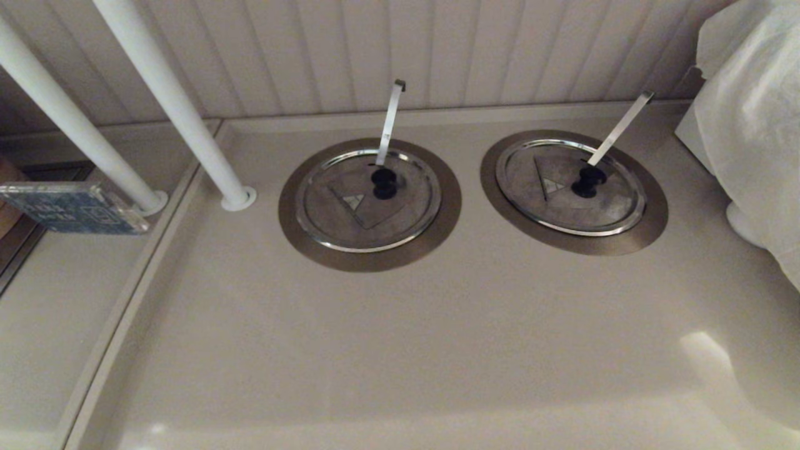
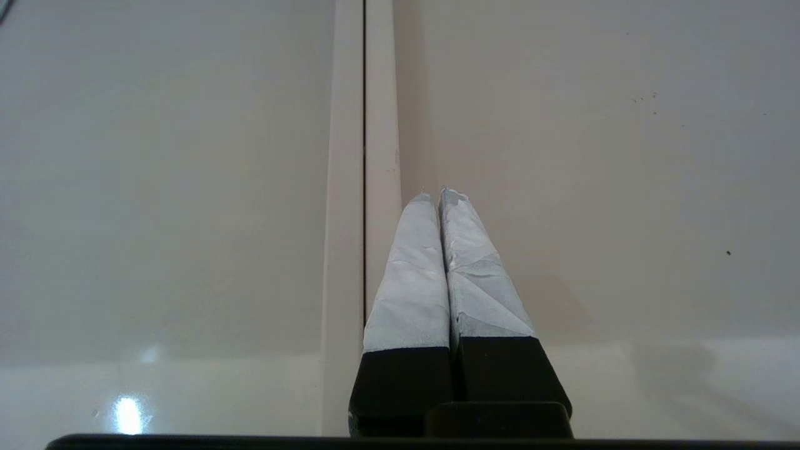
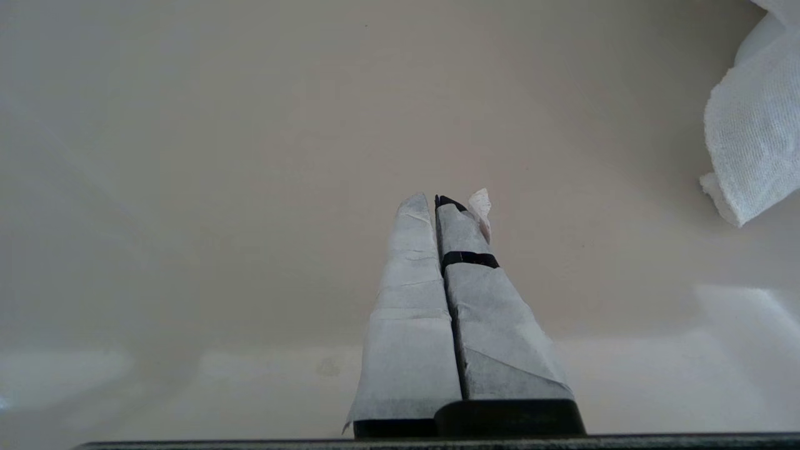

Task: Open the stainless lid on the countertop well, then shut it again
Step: Open the lid

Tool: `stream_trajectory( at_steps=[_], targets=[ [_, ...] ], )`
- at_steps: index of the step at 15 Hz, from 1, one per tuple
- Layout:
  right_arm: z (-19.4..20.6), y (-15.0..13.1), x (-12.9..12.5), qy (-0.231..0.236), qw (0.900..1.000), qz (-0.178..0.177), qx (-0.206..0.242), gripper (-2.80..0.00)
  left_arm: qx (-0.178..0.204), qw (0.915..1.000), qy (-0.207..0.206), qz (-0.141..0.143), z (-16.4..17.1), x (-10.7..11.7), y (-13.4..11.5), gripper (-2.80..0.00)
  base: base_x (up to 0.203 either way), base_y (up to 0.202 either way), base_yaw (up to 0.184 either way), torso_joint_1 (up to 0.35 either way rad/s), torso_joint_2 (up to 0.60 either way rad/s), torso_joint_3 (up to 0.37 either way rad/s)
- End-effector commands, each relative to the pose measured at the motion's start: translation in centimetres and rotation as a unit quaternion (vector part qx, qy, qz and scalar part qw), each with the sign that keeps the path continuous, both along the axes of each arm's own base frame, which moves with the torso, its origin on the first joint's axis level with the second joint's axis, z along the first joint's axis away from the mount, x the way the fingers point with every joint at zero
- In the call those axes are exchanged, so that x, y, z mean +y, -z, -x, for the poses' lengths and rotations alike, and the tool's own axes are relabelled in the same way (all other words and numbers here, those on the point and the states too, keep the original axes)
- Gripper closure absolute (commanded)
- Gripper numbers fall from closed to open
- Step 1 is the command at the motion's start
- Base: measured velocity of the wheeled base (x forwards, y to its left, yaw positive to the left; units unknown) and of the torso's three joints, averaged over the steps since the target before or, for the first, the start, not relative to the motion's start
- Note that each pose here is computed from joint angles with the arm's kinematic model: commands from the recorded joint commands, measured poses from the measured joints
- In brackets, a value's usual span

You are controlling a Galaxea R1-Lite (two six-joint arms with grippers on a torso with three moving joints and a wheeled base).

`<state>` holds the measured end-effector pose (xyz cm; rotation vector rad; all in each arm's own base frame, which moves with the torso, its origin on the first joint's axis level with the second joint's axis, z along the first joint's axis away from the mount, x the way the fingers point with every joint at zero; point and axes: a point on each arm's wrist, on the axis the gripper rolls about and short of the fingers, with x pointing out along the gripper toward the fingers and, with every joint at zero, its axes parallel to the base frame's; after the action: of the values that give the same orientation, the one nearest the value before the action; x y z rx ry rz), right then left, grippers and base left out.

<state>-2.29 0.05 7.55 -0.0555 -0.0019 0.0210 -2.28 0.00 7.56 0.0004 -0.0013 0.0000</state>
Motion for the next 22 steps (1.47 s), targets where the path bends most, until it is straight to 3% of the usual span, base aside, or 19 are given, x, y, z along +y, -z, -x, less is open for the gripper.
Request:
stream_trajectory(
  at_steps=[1, 6, 16, 22],
  targets=[
    [0.0, 0.0, 0.0, 0.001, 1.000, 0.001, 0.000, 0.00, -0.001, 1.0000, 0.000, -0.001, 0.0, 0.0, 0.0, 0.00, 0.000, 0.000, 0.000, 0.000, 0.00, 0.000],
    [0.0, 0.0, 0.0, 0.008, 1.000, -0.020, 0.000, 0.00, 0.000, 1.0000, 0.000, 0.000, 0.0, 0.0, 0.0, 0.00, 0.000, 0.000, 0.000, 0.000, 0.00, 0.000],
    [0.0, -0.1, 0.0, 0.008, 1.000, -0.014, -0.003, 0.00, -0.001, 1.0000, 0.000, 0.000, 0.0, 0.0, 0.0, 0.00, 0.000, 0.000, 0.000, 0.000, 0.00, 0.000],
    [0.8, -3.8, 0.0, -0.006, 1.000, -0.008, -0.028, 0.00, -0.001, 1.0000, 0.000, 0.000, 0.0, 0.0, 0.0, 0.00, 0.000, 0.000, 0.000, 0.000, 0.00, 0.000]
  ],
)
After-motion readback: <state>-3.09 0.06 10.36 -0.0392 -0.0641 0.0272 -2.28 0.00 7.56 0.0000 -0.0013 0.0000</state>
